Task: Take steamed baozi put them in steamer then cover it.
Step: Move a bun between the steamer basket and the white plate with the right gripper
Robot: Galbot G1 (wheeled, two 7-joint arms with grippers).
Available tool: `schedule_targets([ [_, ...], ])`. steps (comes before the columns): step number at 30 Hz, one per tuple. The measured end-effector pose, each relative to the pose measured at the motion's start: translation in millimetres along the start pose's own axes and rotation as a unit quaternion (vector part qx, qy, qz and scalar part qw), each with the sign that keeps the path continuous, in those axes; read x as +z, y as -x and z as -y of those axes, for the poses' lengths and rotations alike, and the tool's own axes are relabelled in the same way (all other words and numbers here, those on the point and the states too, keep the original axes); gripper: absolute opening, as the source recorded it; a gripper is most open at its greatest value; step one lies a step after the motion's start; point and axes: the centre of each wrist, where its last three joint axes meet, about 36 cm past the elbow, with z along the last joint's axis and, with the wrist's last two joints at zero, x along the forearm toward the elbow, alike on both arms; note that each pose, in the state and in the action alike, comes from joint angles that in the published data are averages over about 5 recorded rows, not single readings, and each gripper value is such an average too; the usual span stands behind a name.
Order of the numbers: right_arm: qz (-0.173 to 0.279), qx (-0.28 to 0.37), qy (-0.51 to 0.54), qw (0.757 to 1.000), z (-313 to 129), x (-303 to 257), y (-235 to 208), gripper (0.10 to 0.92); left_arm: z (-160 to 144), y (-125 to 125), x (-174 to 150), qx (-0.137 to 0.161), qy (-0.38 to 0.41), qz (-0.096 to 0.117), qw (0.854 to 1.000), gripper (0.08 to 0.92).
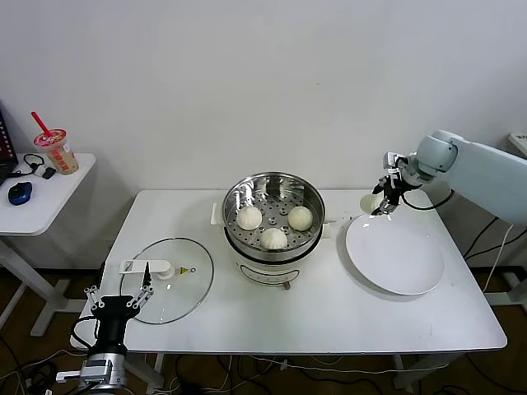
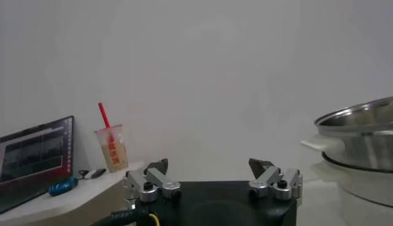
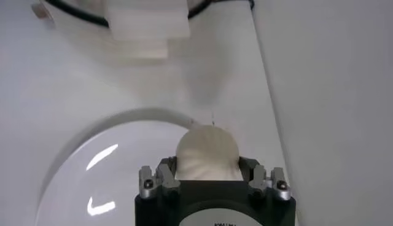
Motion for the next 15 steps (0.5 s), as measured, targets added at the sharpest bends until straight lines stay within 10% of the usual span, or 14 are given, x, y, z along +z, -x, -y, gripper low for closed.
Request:
schedule_targets([
  [15,-0.034,0.008,0.019,0.999,2,21,51,0.672,2,-2,5,0.000,0.001,-0.007,1.000,0.823],
])
